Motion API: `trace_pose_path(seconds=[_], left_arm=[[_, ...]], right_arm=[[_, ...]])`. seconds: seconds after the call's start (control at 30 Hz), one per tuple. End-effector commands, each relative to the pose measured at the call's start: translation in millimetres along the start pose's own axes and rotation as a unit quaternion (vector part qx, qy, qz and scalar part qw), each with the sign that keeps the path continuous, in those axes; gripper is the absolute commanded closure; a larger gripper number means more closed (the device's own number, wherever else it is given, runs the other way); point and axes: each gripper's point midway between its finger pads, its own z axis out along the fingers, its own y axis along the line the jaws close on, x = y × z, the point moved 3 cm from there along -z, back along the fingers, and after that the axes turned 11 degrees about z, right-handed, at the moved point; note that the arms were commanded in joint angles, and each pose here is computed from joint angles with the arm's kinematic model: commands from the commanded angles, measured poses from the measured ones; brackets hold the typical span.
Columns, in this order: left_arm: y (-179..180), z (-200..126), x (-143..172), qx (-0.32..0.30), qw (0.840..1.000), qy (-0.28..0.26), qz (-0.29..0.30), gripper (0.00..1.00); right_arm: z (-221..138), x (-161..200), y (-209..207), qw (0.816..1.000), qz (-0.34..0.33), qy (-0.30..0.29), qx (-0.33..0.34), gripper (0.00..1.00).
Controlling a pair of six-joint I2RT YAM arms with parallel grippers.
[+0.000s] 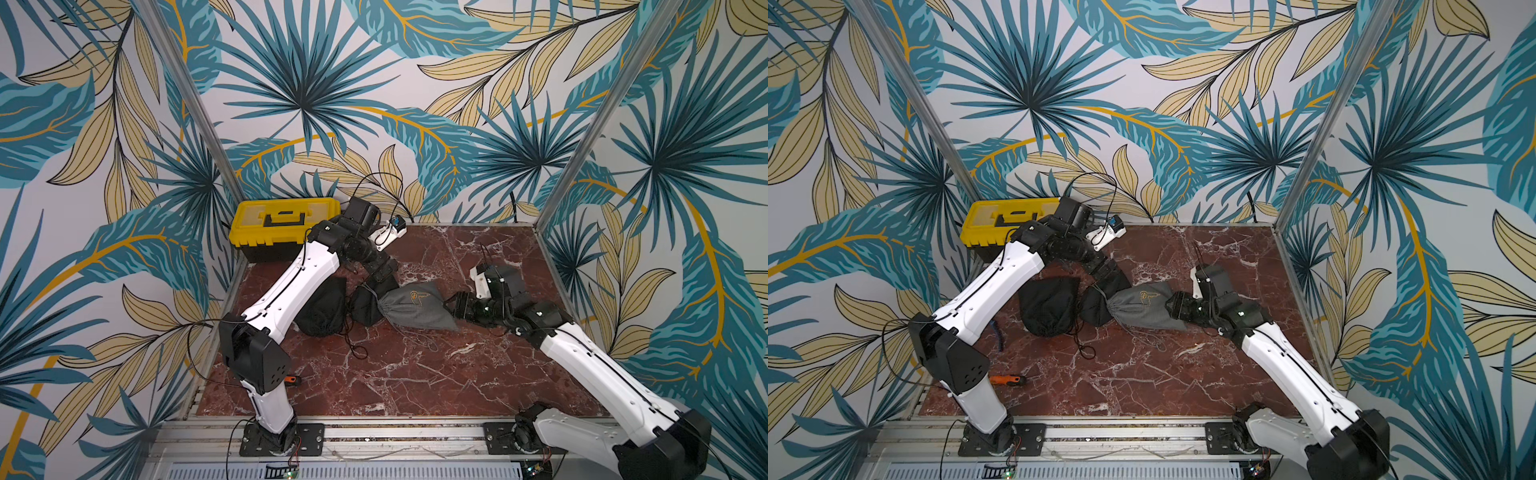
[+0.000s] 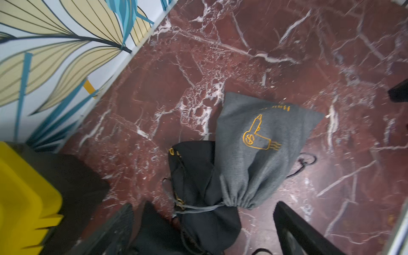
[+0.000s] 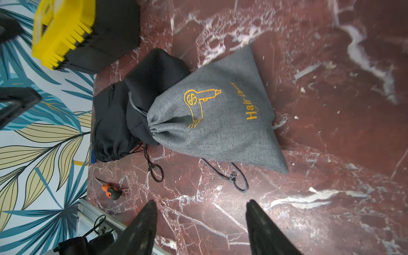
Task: Pack away hair dryers
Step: Place the drawstrings on both sides at the center of the board, then reset both arms
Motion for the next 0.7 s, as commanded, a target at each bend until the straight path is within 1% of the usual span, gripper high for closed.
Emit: trace_pose_path(seconds=[0.0,0.03,0.07,0.17,0.23,0.27,0.33,0.37,0.43,0.5,0.6,0.67], left_arm=[[-23,-21,-12,0.061,0.994,-0.05,-0.074,0.01],[-23,-22,-12,0.058,0.992,-0.058,-0.091,0.01],[-21,-22,-11,0.051,0.991,-0.068,-0.106,0.01],[-4,-31,-2,-0.007,0.982,-0.127,-0.143,0.01],[15,-44,11,-0.056,0.967,-0.173,-0.177,0.01],[26,-48,22,-0.076,0.96,-0.185,-0.199,0.0],[45,-49,45,-0.112,0.951,-0.178,-0.228,0.0],[54,-51,58,-0.14,0.947,-0.177,-0.23,0.0],[65,-53,80,-0.203,0.939,-0.178,-0.214,0.0],[72,-53,106,-0.249,0.93,-0.166,-0.213,0.0],[73,-51,141,-0.277,0.918,-0.176,-0.221,0.01],[69,-47,162,-0.293,0.915,-0.18,-0.213,0.01]], right_arm=[[0,-14,-3,0.998,-0.029,-0.061,0.003,0.23],[0,-17,-5,0.997,-0.036,-0.074,0.007,0.07],[0,-19,-5,0.995,-0.048,-0.087,0.003,0.01],[3,-30,-11,0.985,-0.093,-0.146,0.003,0.01],[3,-38,-13,0.973,-0.128,-0.191,0.004,0.01],[3,-40,-17,0.967,-0.145,-0.209,0.01,0.01],[4,-43,-28,0.956,-0.169,-0.238,0.033,0.01],[4,-44,-34,0.95,-0.182,-0.249,0.048,0.01],[5,-45,-50,0.939,-0.193,-0.272,0.081,0.01],[4,-45,-65,0.928,-0.195,-0.299,0.111,0.01],[-1,-43,-86,0.91,-0.198,-0.336,0.142,0.0],[-9,-43,-100,0.896,-0.185,-0.369,0.166,0.01]])
